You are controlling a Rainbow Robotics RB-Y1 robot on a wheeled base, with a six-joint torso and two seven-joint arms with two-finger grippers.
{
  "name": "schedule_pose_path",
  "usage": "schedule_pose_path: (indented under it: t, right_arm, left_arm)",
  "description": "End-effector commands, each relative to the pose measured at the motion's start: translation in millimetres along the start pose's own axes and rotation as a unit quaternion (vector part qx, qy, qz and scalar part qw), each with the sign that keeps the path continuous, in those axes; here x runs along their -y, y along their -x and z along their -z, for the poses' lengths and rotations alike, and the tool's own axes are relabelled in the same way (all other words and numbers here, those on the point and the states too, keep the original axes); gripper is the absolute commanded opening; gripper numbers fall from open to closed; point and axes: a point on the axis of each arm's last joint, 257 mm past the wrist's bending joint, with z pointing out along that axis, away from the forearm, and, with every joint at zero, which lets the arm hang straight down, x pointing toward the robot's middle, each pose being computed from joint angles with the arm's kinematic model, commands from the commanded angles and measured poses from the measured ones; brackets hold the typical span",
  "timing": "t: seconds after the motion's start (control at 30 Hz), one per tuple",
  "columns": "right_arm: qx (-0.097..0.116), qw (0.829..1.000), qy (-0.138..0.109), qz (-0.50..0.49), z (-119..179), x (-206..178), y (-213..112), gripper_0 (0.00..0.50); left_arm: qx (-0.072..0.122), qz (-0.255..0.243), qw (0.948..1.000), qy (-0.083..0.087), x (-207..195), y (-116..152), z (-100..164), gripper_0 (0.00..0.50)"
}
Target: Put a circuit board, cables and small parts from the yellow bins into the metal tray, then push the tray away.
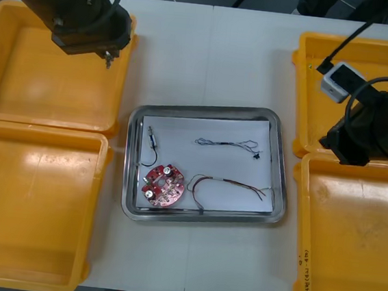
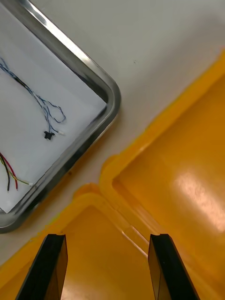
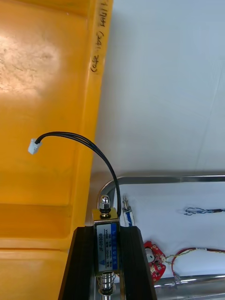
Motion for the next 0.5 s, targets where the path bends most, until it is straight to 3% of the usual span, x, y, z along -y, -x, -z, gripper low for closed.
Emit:
schedule_pose_path:
  t: [0.03,0.2,0.5]
  right_arm:
    - [-0.026,0.995,-0.043,-0.084,14.6,24.9,-51.4,0.5]
    - [-0.041,0.983,-0.057,-0.168,20.5,39.3,-86.3,0.5]
    - [-0.074,0.942,-0.086,-0.317,26.9,50.5,-145.9,0.5]
  left_arm:
    - [-0.004,0.013,0.9999,0.01,21.0,-23.8,-11.6,0.001]
    - [-0.005,0.014,0.9999,0.005,41.3,-37.0,-25.2,0.001]
    - [-0.013,-0.009,0.9999,0.007,65.5,-71.5,-59.7,0.002]
